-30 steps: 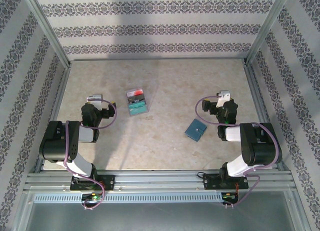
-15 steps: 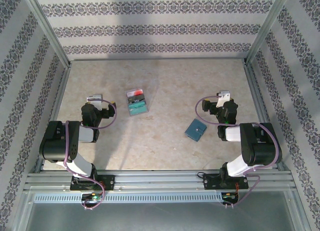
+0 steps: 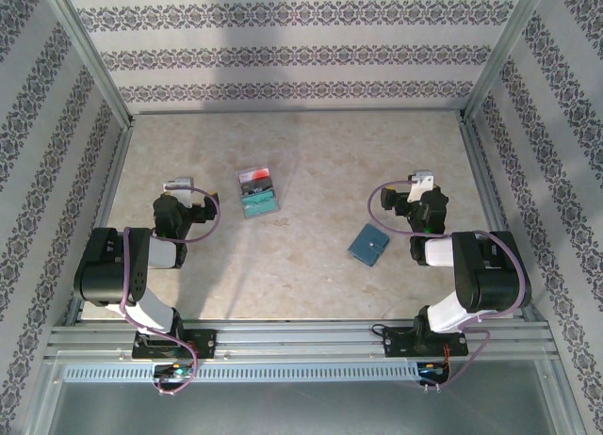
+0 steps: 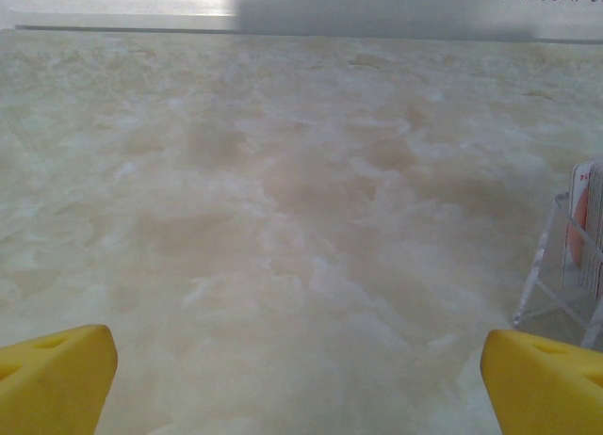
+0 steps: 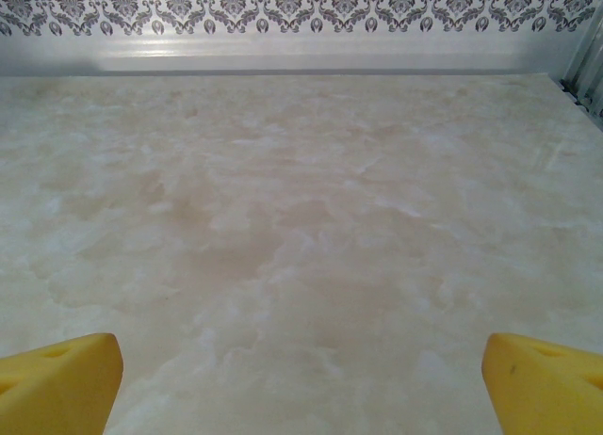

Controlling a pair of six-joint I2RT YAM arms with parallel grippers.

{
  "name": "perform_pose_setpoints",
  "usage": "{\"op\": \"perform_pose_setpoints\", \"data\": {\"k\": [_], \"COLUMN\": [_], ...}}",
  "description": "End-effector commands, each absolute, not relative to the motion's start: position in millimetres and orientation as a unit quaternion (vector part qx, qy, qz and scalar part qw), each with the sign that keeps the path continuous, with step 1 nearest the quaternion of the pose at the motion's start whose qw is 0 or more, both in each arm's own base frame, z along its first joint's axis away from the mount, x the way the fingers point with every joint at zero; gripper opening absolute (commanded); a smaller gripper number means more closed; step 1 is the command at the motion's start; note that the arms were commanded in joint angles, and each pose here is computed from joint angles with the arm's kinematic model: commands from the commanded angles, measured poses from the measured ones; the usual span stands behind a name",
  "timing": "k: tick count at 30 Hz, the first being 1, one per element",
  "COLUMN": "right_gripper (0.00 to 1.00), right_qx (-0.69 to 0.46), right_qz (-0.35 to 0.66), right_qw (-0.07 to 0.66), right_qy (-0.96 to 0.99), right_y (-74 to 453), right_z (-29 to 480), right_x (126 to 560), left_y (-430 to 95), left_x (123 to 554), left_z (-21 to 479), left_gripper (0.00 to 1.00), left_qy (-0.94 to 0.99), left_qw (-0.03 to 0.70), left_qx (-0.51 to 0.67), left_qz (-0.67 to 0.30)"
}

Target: Take the credit cards out of the card holder

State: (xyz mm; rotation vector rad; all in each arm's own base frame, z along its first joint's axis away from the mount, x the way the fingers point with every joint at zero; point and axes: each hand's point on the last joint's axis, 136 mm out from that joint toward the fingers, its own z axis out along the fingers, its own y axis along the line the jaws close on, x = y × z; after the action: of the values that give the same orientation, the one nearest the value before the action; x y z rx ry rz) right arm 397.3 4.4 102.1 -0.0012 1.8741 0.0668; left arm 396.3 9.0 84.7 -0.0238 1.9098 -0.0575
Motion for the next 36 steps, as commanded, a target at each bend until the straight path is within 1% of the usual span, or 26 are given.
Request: {"op": "perform_pose_setpoints", "data": {"k": [1, 11, 17, 22, 25, 28, 33, 36], "right_gripper": [0.98, 0.98, 0.98, 0.98, 0.98, 0.98, 0.98, 0.98], "right_qx": [0.000, 0.014, 0.025, 0.073, 0.110, 0.145, 0.204, 0.234], "right_qz": [0.039, 0.029, 0.020, 0.000, -0.010, -0.013, 0.001, 0.015], "right_qw": [0.598, 0.600, 0.607, 0.599, 0.582, 0.562, 0.525, 0.481], "right_qy": [0.800, 0.800, 0.794, 0.797, 0.806, 0.814, 0.826, 0.845], "right_y": [6.7, 1.2, -3.5, -18.7, -28.4, -34.4, -36.6, -30.9], "right_z": [107.9, 109.4, 127.4, 148.4, 157.8, 164.3, 163.9, 155.6], "right_x": [398.6, 398.2, 392.6, 378.9, 367.4, 351.9, 321.6, 301.7], "left_y": [3.1, 6.4, 17.1, 29.6, 32.6, 22.1, 1.8, -19.3], "left_x": [400.3, 397.0, 388.8, 377.7, 374.2, 375.3, 373.6, 368.5], "left_z": [88.6, 94.8, 117.8, 148.5, 171.6, 190.8, 201.6, 204.1], "left_gripper": [0.99, 0.99, 0.99, 0.99, 0.99, 0.99, 0.99, 0.99], "left_qy": [0.815, 0.808, 0.800, 0.787, 0.782, 0.780, 0.778, 0.784], "left_qw": [0.579, 0.589, 0.600, 0.613, 0.613, 0.612, 0.600, 0.590], "left_qx": [0.006, -0.004, -0.029, -0.072, -0.108, -0.124, -0.147, -0.138], "left_qz": [-0.028, -0.023, -0.002, 0.013, -0.004, -0.054, -0.119, -0.135]}}
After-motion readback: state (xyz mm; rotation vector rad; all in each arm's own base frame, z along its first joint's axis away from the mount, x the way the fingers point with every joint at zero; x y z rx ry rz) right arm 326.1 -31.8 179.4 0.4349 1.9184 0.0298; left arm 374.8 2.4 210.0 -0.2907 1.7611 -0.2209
